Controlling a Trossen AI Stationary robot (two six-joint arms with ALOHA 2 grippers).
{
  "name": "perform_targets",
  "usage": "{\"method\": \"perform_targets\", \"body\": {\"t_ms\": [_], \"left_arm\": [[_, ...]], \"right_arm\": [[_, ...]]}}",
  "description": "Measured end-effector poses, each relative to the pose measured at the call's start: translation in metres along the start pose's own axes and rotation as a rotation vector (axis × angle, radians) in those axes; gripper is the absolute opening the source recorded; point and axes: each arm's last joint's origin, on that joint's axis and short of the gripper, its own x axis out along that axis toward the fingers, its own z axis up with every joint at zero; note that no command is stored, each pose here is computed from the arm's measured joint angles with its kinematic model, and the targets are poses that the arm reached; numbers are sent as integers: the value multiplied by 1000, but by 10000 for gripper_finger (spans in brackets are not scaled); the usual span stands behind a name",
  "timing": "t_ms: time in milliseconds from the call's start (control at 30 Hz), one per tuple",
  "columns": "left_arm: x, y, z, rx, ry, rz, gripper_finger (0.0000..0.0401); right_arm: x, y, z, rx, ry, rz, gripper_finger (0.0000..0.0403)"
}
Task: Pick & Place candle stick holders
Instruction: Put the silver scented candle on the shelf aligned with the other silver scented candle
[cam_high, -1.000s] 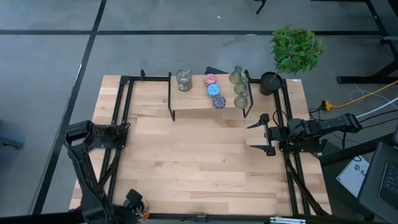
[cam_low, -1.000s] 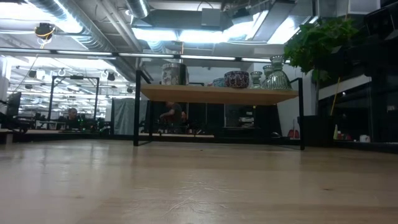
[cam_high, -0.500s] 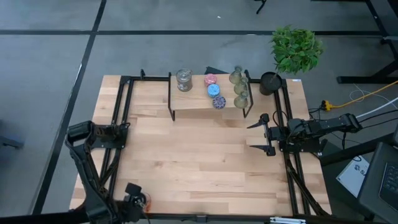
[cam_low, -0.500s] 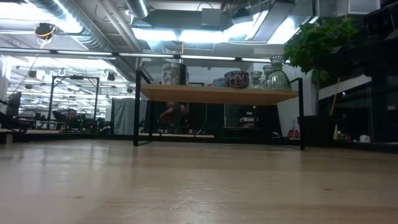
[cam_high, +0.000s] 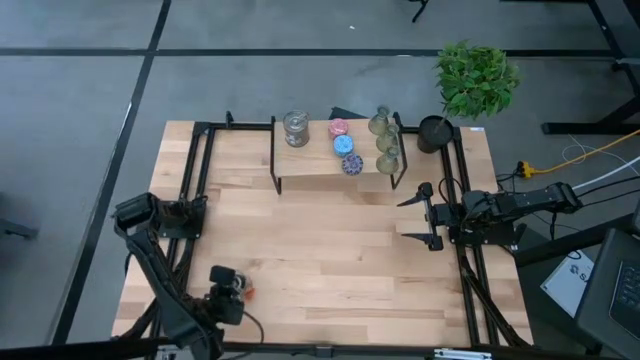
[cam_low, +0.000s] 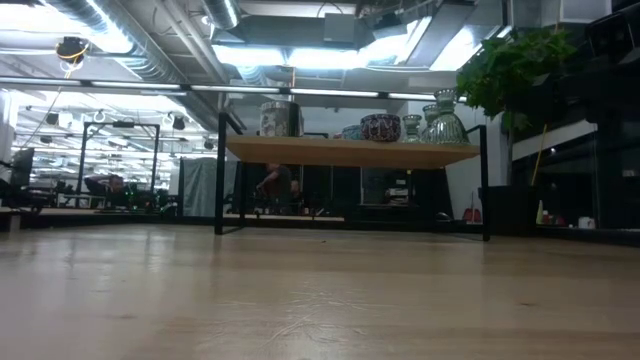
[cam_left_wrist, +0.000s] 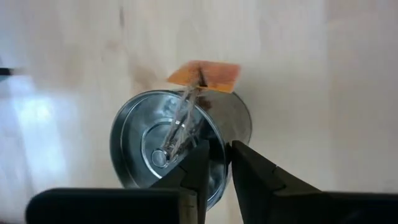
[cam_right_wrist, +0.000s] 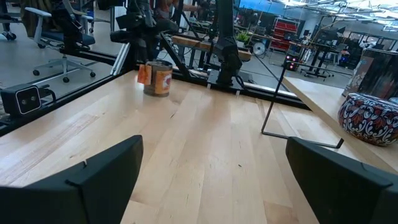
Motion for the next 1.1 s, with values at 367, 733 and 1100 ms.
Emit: {"method": "perform_targets", "body": {"t_ms": [367,733,1100], "left_arm": [[14,23,26,63,-14,75,4],[30,51,51,46,1,139,2],[20,82,63,3,-48,159,2]], "right_arm": [[0,0,0,0,0,0,398],[0,0,0,0,0,0,398],[0,0,0,0,0,0,398]]}}
